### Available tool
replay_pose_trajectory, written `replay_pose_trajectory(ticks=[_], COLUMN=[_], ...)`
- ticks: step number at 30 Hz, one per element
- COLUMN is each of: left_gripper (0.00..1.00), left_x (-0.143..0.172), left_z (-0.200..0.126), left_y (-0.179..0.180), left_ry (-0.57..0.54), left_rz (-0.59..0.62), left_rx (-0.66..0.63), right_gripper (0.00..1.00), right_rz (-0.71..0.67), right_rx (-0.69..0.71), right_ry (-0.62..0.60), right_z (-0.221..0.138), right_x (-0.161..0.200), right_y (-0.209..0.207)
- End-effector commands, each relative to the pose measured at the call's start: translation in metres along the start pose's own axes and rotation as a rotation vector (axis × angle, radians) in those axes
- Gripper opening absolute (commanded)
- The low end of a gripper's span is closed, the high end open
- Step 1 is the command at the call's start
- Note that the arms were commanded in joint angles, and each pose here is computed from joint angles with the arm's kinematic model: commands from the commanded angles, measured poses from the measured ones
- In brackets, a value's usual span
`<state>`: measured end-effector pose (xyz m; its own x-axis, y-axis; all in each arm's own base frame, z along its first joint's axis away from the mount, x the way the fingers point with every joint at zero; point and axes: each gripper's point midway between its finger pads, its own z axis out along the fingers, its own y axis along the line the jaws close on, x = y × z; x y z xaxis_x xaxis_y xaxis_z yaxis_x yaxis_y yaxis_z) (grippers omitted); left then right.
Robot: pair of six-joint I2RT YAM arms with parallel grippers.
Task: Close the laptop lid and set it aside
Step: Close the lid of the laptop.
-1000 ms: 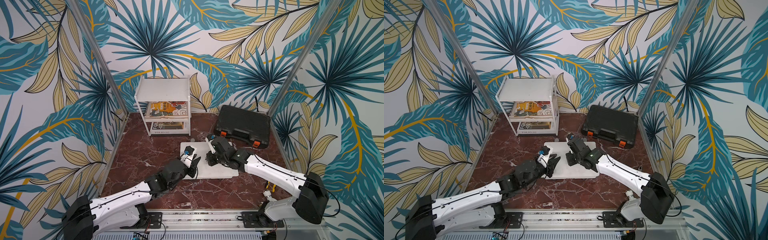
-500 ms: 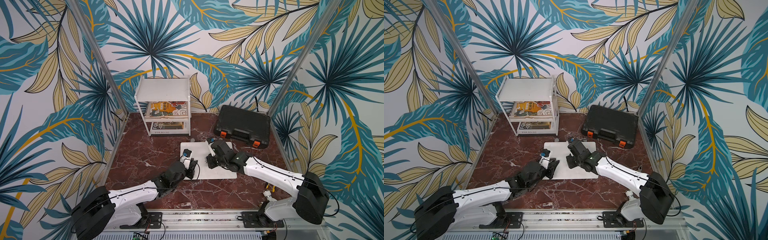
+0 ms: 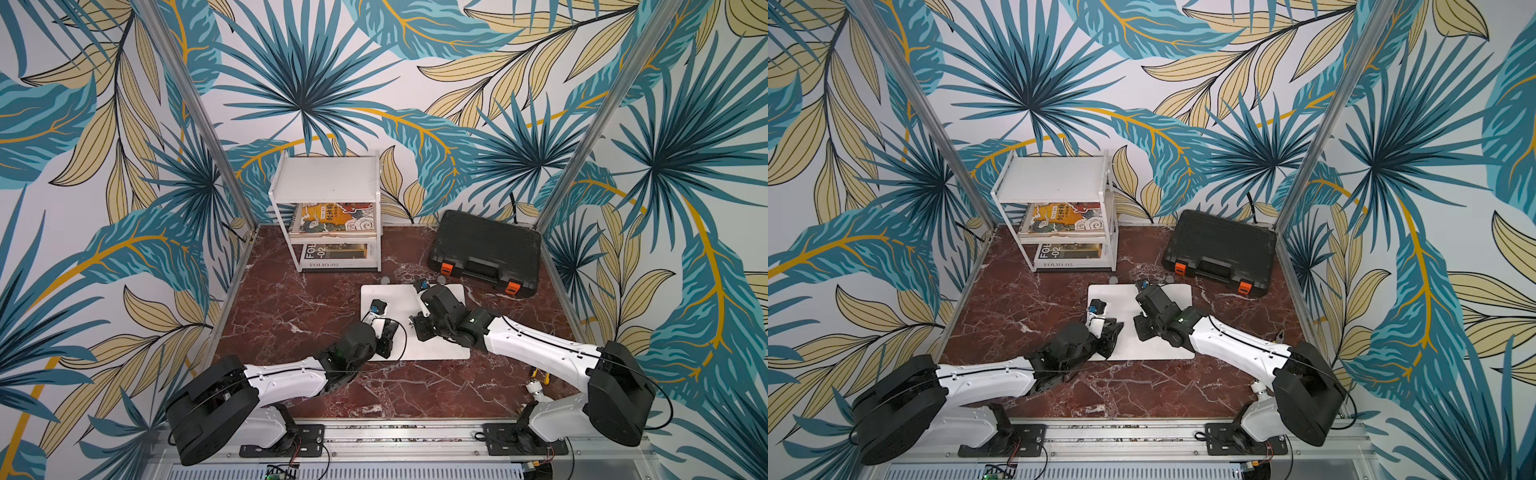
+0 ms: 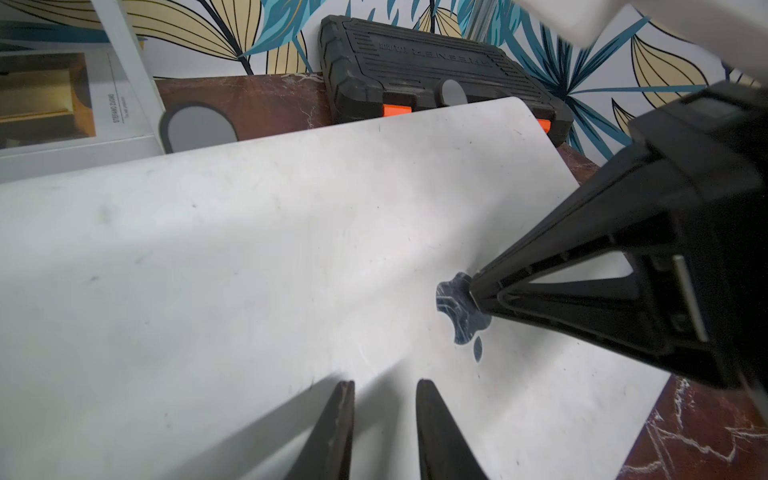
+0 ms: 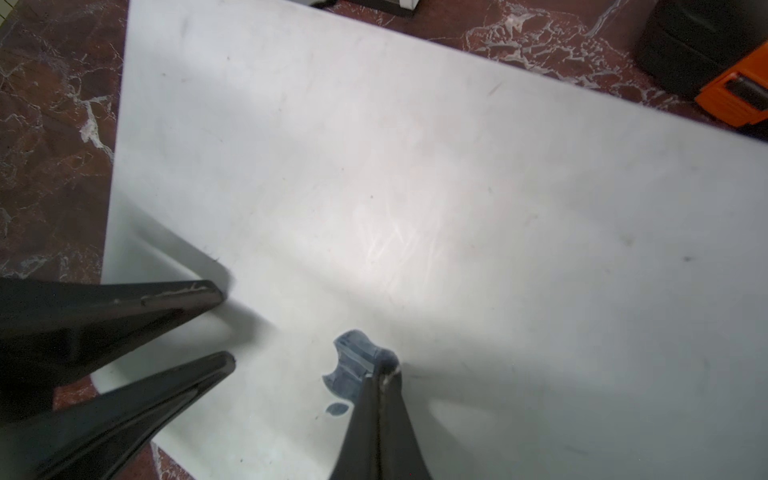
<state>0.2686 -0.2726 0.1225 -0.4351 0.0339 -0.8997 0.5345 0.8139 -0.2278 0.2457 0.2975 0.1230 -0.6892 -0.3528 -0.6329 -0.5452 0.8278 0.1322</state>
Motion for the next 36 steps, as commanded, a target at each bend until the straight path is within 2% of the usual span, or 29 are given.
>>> replay_pose_trajectory(ticks=[1,19,22,26,27,29,32,36], left_gripper=[0.32,0.33,0.37,0.45,0.49,0.57,0.60,0.68], left_x=[0.006,0.024,0.017,-0.014,-0.024,-0.048,-0.077,-0.104], left_z=[0.002,0.014,0.010,-0.008,-0.015,-0.032,-0.061,-0.098], left_y=[0.004,0.009,0.006,0.002,0.002,0.001,0.010,0.036], left_ry=[0.002,0.032,0.027,-0.015,-0.027,-0.069,-0.130,-0.217], left_rz=[-0.002,0.004,0.010,0.046,0.055,0.067,0.058,0.038], left_rx=[-0.012,-0.026,-0.019,-0.019,-0.024,-0.019,-0.022,-0.055], right_gripper=[0.00,0.00,0.00,0.00,0.02,0.14,0.34,0.43], right_rz=[0.006,0.004,0.002,-0.009,-0.010,-0.013,0.002,0.117], right_rx=[0.021,0.033,0.035,0.053,0.066,0.086,0.111,0.126], right_ry=[0.020,0.042,0.032,-0.022,-0.030,-0.058,-0.108,-0.190], right_z=[0.011,0.029,0.021,-0.007,-0.015,-0.035,-0.065,-0.105], right_x=[0.012,0.023,0.019,0.005,0.003,-0.005,-0.014,-0.023], right_y=[-0.004,-0.006,-0.007,-0.012,-0.016,-0.022,-0.036,-0.075])
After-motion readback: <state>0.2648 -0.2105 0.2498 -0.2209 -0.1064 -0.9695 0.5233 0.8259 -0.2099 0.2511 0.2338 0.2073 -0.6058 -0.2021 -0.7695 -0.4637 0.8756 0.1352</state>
